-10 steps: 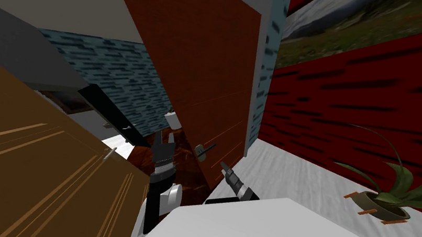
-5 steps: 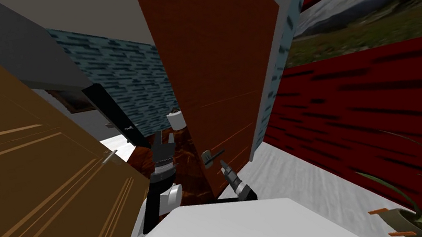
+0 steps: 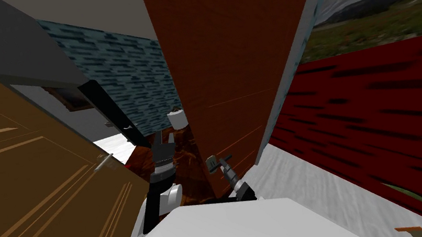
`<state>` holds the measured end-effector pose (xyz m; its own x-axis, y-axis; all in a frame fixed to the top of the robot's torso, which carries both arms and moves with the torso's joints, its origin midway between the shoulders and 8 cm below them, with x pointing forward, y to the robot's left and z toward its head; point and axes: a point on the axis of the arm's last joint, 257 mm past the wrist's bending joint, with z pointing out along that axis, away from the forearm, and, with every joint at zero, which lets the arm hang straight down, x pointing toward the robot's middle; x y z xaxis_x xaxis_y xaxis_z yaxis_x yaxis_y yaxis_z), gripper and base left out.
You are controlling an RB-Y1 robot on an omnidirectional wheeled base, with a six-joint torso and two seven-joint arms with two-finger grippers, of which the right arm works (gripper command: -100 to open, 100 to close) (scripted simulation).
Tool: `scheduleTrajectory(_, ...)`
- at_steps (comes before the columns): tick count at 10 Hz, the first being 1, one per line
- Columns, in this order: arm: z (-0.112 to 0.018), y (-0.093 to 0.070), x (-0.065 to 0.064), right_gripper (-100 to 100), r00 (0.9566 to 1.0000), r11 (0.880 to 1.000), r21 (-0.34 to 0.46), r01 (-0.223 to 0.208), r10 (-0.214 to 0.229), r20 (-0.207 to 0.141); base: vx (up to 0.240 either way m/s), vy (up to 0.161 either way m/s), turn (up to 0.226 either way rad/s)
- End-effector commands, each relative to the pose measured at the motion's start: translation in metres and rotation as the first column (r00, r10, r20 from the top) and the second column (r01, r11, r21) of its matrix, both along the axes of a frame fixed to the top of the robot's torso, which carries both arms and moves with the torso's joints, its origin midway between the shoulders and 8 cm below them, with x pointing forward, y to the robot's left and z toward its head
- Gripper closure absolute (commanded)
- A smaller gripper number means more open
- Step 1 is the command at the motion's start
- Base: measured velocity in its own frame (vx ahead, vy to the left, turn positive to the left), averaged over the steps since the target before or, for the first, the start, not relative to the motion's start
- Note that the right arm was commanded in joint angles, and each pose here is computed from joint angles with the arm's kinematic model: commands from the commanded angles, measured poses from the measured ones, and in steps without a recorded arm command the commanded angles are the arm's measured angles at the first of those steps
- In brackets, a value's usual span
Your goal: Push the door open
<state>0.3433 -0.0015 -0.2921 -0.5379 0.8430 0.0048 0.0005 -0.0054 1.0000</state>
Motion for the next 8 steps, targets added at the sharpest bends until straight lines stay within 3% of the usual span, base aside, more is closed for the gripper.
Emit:
scheduleTrajectory(1, 0.0, 0.0, 0.0, 100, 1.0, 1.0, 0.0, 0.0, 0.0, 0.0, -0.009, -0.006, -0.005)
scheduleTrajectory(6, 0.0, 0.0, 0.0, 100, 1.0, 1.0, 0.0, 0.0, 0.0, 0.0, -0.015, -0.011, 0.001)
scheduleTrajectory(7, 0.0, -0.009, 0.002, -100, 0.9997, 1.0, -0.002, 0.025, -0.025, 0.0, -0.149, 0.002, -0.232)
scheduleTrajectory(8, 0.0, -0.011, 0.003, -100, 0.9995, 1.0, -0.002, 0.031, -0.031, 0.0, -0.219, 0.014, -0.158)
